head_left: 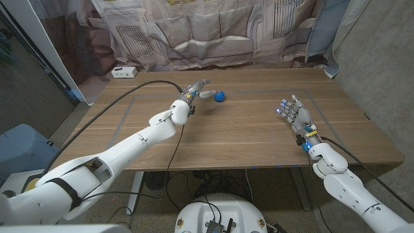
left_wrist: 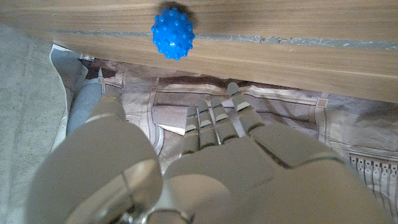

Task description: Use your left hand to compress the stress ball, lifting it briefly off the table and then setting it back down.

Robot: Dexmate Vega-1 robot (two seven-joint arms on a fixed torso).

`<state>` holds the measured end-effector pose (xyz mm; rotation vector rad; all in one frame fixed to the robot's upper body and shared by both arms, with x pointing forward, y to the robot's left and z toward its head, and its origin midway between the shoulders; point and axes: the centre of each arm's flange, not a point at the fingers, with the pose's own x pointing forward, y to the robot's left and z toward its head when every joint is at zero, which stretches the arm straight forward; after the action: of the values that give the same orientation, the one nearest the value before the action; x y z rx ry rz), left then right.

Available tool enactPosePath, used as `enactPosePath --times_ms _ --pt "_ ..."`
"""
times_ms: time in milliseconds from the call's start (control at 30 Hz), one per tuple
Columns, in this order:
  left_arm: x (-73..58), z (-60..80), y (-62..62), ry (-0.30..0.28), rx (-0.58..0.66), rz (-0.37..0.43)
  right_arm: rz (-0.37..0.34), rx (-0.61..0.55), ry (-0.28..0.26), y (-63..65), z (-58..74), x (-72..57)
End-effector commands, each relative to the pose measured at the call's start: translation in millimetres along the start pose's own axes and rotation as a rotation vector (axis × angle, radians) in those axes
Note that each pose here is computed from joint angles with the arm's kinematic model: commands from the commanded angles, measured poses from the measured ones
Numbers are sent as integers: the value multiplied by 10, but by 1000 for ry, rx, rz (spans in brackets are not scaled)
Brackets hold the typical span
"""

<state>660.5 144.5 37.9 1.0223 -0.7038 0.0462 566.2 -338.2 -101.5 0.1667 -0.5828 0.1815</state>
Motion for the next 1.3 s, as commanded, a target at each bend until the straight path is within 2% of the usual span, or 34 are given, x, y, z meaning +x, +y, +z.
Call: enactPosePath --times_ms 33,200,433,667,800,1033,1300 --pt "-235 -96 61 -25 -137 34 20 -16 -42 165 39 73" --pt "-390 -165 77 -6 -190 44 15 -20 -55 196 41 99" --pt "-605 -150 113 26 -223 81 46 -26 -67 224 58 166" --pt "-751 -146 165 78 -257 137 64 -36 -73 245 120 215" --pt "-785 -159 183 69 -272 146 89 -61 -43 235 125 276" --pt "-877 -167 240 36 -312 168 101 -71 -46 251 96 334" --pt "-912 -336 262 -49 -485 126 100 -68 -52 298 112 350"
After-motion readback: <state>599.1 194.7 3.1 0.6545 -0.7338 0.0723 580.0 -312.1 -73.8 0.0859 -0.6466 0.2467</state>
